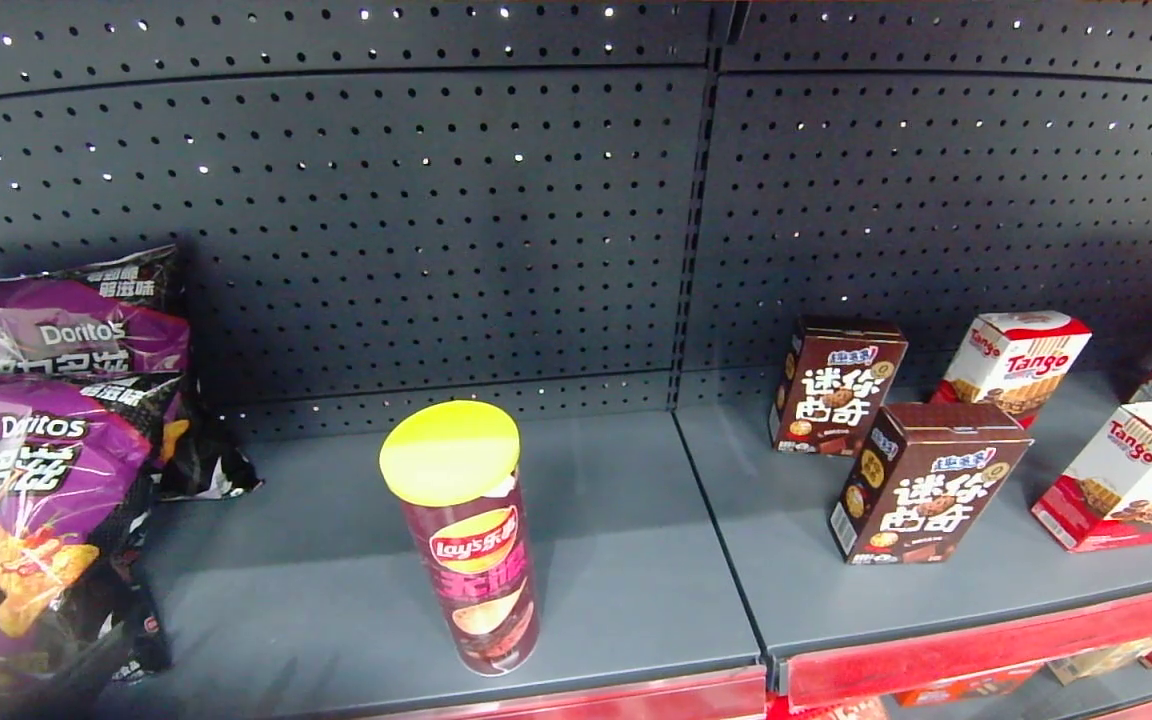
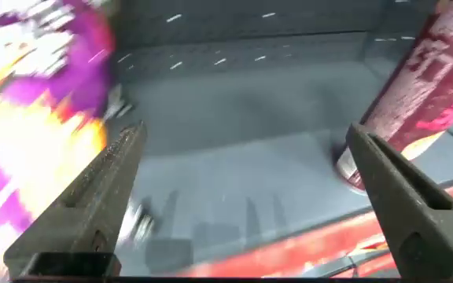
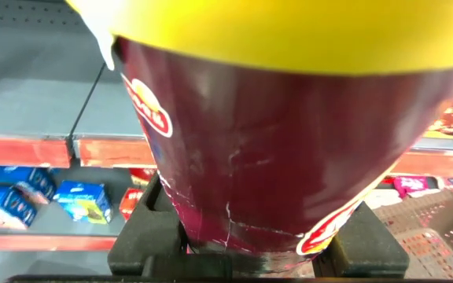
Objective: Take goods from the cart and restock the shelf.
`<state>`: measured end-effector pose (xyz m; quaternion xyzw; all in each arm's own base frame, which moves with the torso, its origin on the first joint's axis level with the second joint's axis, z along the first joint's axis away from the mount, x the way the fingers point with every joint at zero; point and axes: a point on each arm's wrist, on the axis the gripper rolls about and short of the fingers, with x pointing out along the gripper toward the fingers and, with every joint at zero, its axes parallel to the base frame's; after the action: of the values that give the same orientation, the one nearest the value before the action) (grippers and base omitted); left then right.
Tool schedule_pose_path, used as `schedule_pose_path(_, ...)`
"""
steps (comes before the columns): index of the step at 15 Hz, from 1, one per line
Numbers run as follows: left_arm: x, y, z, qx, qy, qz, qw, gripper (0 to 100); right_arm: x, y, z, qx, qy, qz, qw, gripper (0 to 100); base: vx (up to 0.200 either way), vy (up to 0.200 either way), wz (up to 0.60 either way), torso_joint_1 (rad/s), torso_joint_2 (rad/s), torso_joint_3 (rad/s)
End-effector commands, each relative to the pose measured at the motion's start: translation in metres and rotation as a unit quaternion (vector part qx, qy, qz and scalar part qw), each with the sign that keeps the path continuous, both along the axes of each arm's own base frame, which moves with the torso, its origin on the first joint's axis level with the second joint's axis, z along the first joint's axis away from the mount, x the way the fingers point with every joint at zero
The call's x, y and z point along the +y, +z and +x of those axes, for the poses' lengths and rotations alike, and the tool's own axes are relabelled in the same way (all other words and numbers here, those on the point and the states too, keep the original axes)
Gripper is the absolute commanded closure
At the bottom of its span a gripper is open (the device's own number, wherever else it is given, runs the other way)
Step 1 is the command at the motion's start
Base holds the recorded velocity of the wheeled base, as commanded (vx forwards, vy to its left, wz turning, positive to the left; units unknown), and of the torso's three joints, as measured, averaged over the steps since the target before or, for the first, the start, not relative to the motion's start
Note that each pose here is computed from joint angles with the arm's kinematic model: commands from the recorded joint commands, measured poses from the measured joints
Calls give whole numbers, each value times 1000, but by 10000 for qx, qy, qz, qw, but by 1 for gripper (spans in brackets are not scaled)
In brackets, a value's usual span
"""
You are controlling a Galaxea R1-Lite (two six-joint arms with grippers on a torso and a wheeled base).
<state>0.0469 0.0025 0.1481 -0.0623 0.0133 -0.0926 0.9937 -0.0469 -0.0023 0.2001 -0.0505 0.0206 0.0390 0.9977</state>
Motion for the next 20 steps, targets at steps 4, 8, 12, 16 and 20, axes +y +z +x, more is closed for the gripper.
schedule_pose_path(4,-25,-15,-93,-708,1112,277,9909,0,1,-10,-14,-118,-142,0,9998,100,0,0,0,0,0,0)
schedule_pose_path(8,-17,-38,-86,-73,2757,511,9599,0,4,-16,-14,-103,-364,-2,9993,100,0,0,0,0,0,0)
schedule_pose_path(12,-10,-64,-76,259,3355,656,9394,0,4,-18,-15,-126,-372,-2,9992,100,0,0,0,0,0,0)
schedule_pose_path(16,-10,-66,-73,152,3241,816,9424,0,4,-21,-13,-57,-349,-3,9994,100,0,0,0,0,0,0)
schedule_pose_path(20,-10,-72,-69,57,2906,779,9537,0,4,-22,-13,-73,-318,-9,9995,100,0,0,0,0,0,0)
